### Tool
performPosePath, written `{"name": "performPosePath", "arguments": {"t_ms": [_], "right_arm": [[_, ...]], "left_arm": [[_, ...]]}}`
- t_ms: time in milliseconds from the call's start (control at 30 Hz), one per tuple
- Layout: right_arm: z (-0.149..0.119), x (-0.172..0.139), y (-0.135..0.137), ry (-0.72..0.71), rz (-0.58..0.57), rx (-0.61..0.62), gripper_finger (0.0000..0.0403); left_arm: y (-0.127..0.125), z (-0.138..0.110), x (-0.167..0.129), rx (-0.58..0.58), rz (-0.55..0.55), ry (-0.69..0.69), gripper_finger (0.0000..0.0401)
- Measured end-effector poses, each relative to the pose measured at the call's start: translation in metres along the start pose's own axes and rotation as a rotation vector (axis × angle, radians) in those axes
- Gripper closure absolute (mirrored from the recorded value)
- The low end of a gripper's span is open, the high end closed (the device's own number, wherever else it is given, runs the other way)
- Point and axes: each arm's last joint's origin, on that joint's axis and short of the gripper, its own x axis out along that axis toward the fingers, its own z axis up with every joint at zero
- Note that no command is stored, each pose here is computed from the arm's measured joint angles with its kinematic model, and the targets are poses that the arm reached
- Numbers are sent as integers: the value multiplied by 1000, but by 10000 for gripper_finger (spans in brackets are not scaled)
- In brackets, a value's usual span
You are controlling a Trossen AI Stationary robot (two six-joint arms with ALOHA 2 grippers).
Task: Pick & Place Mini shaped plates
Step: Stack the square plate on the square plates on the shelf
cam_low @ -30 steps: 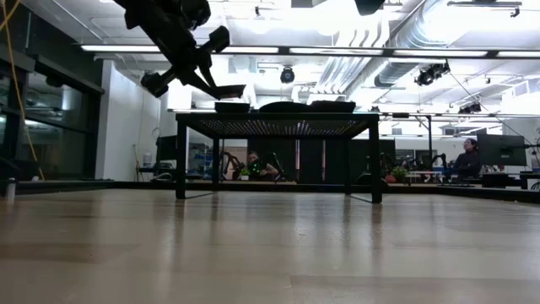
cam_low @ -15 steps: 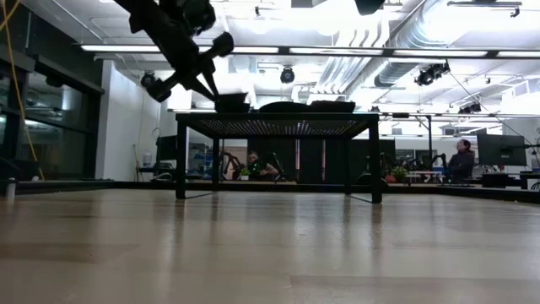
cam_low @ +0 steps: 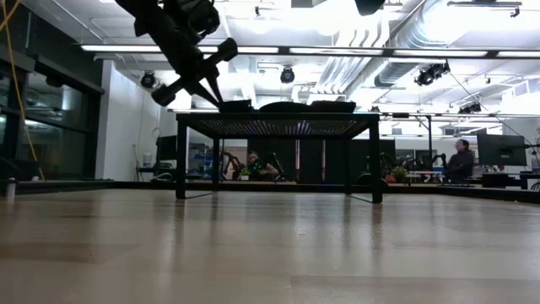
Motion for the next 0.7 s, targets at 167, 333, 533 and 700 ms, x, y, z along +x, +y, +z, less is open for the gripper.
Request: {"name": "performPosePath", "arguments": {"t_ms": [167, 333, 533, 700], "right_arm": [[0, 0, 0, 1, 0, -1, 300], [-1, 0, 0, 5, 0, -2, 300], [-1, 0, 0, 7, 0, -2, 300], [-1, 0, 0, 7, 7, -2, 300]], "left_arm": [[2, -1, 0, 2, 17, 7, 398], [2, -1, 0, -5, 17, 9, 398], [2, -1, 0, -12, 16, 12, 398], [2, -1, 0, -59, 16, 14, 398]]}}
